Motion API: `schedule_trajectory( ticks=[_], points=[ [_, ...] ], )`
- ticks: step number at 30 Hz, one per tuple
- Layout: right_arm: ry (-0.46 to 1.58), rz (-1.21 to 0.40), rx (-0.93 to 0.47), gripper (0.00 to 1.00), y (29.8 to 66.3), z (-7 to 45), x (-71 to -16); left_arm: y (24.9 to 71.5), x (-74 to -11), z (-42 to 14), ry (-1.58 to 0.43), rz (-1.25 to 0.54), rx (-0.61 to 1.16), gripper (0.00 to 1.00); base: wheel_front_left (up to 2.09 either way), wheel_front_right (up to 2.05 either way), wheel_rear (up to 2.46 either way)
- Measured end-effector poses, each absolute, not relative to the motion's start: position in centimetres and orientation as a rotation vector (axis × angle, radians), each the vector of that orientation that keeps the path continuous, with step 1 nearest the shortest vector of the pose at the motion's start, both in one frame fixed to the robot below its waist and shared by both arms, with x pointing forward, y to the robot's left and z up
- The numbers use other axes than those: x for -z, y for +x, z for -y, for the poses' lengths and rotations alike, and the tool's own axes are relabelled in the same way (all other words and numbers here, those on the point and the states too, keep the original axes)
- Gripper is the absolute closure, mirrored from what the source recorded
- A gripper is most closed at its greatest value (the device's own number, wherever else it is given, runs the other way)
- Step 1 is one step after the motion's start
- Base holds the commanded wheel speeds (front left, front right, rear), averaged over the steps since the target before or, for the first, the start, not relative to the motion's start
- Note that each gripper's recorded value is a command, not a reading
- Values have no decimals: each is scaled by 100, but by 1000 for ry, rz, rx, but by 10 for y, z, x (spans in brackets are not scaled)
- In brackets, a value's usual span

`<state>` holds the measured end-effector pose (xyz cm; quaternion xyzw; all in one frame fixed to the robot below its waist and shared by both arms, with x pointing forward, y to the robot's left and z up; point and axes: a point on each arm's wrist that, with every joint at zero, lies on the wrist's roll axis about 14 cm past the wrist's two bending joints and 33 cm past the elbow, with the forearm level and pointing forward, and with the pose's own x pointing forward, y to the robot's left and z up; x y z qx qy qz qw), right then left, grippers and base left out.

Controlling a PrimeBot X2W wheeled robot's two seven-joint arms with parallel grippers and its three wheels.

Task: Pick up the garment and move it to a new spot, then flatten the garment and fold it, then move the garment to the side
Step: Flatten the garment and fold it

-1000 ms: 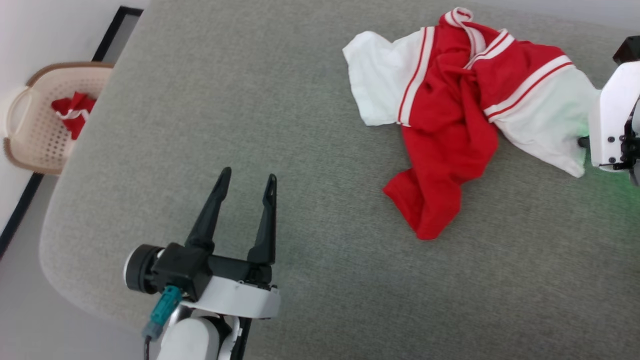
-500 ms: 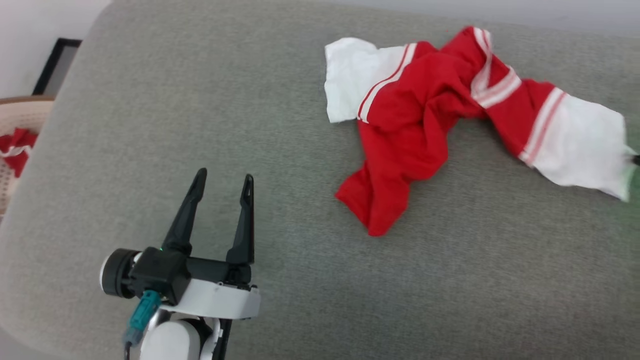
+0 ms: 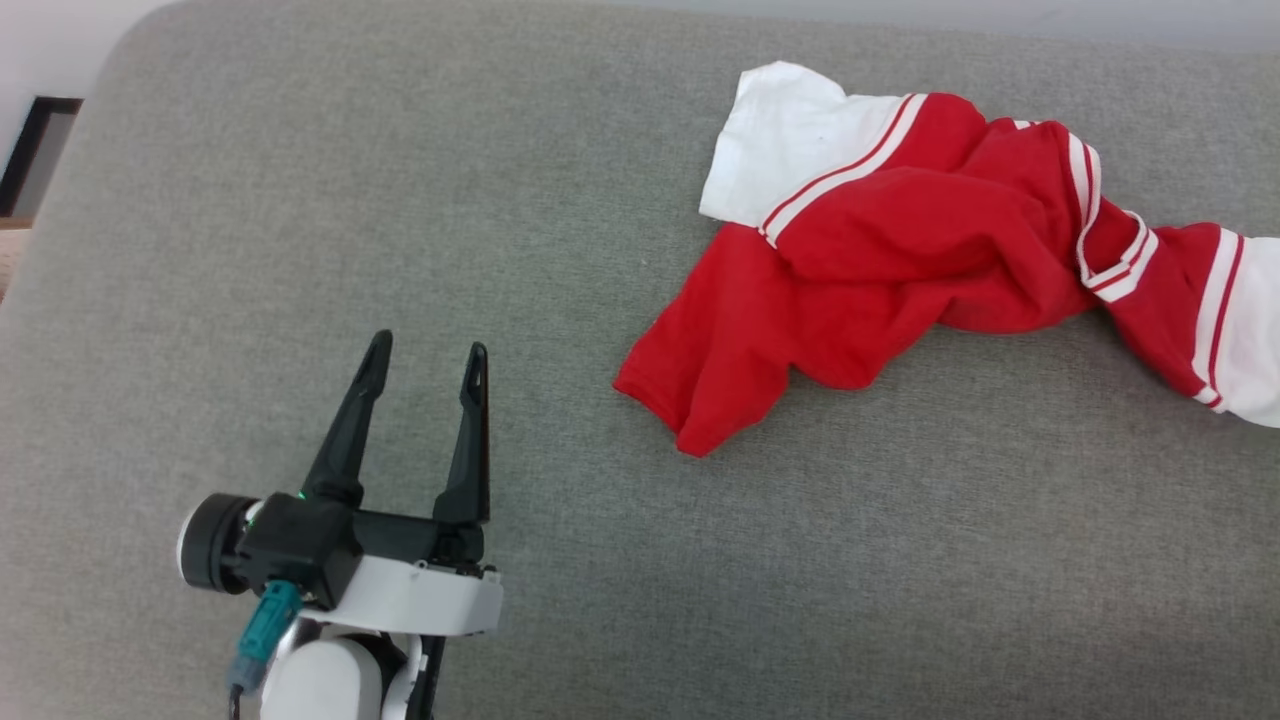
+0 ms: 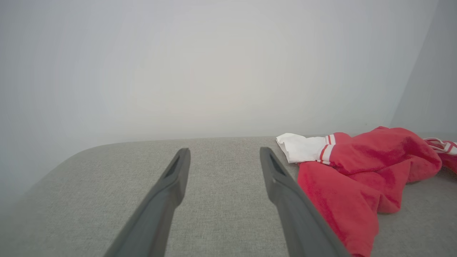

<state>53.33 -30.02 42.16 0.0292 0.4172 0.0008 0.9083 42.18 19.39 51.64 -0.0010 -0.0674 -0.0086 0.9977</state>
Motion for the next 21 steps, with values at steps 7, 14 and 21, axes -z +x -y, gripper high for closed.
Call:
schedule_trajectory(
  ticks=[7,14,21],
  points=[
    [27,-796,4,0,532,299,-421,425,-516,-189,2,136,36,0,0,0,0],
    [-119,-655,-21,0,527,314,-447,425,-516,-185,0,138,48,0,0,0,0],
    [-232,-470,-123,0,515,303,-482,426,-516,-174,-14,139,80,0,0,0,0]
  ],
)
